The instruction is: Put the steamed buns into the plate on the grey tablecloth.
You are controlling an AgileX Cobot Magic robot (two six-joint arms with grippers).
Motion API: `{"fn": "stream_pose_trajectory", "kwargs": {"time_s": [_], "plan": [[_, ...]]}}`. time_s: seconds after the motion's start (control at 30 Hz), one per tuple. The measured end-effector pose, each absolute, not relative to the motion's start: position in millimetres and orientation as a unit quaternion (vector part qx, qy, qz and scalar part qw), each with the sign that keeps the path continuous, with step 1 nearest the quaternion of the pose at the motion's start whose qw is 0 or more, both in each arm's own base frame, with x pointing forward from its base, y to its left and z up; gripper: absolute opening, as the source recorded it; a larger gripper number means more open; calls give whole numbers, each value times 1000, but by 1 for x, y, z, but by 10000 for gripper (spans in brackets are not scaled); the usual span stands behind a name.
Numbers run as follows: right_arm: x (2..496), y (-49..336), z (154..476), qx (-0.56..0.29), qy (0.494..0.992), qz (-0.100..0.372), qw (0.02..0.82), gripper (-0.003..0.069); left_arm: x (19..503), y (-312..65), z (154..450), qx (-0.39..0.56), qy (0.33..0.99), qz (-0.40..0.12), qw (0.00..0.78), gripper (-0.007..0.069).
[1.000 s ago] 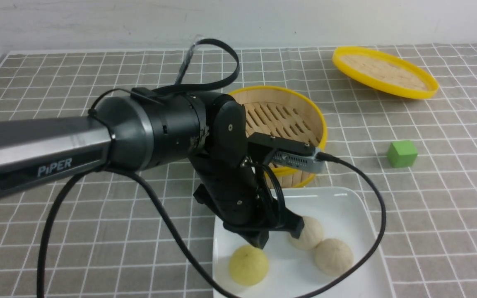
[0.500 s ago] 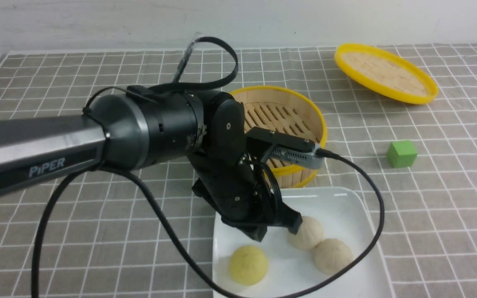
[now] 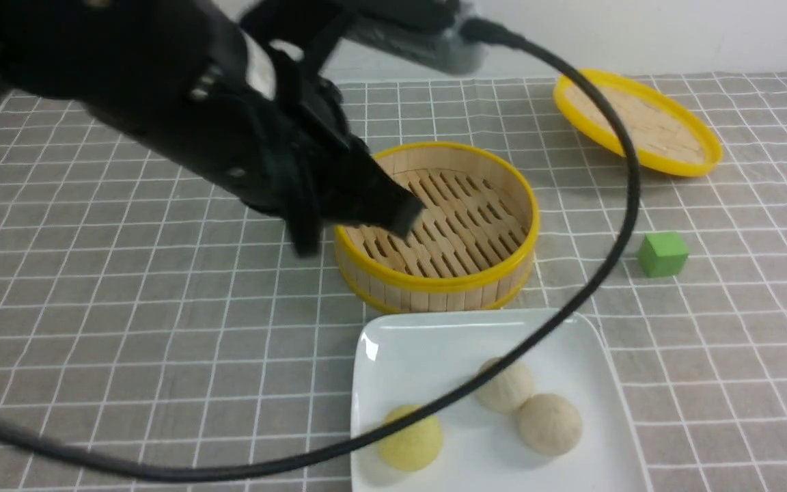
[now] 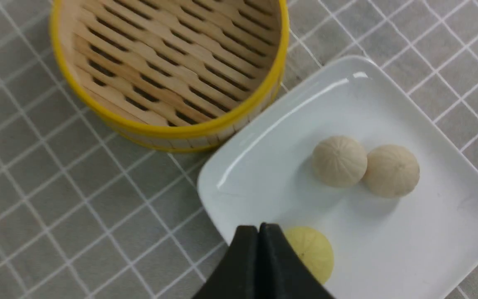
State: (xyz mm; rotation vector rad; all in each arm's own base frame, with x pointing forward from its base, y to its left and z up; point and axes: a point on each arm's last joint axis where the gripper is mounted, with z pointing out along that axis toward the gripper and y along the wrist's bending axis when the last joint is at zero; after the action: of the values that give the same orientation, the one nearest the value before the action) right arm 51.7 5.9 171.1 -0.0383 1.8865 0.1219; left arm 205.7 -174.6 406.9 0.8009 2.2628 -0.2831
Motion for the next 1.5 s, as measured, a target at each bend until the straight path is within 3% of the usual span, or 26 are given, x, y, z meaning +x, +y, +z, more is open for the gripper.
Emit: {"fn": "stream_pose_trajectory", "kwargs": {"time_s": [0.1, 0.23, 0.37, 0.47, 0.57, 0.67, 0.87, 1.23, 1.5], "plan": [[52, 4, 171, -4, 809, 41, 586, 12, 177, -142, 434, 292, 871, -91, 385, 2], [52, 2, 171, 14, 809, 27, 587, 17, 146, -105, 447, 248, 876, -73, 408, 2], [52, 1, 171, 16, 809, 26, 587, 21, 128, -84, 438, 219, 881, -70, 415, 2], [52, 1, 171, 16, 809, 26, 587, 23, 111, -70, 410, 199, 887, -80, 409, 2], [52, 1, 171, 16, 809, 26, 586, 27, 96, -61, 373, 171, 879, -122, 428, 2], [52, 1, 171, 16, 809, 26, 586, 29, 84, -57, 337, 127, 854, -202, 462, 2], [52, 1, 171, 16, 809, 26, 586, 34, 78, -58, 309, 74, 816, -292, 493, 8], [52, 1, 171, 16, 809, 26, 586, 46, 79, -51, 287, 83, 848, -229, 470, 17], [52, 1, 171, 16, 809, 26, 586, 59, 80, -52, 285, 87, 844, -233, 476, 22]]}}
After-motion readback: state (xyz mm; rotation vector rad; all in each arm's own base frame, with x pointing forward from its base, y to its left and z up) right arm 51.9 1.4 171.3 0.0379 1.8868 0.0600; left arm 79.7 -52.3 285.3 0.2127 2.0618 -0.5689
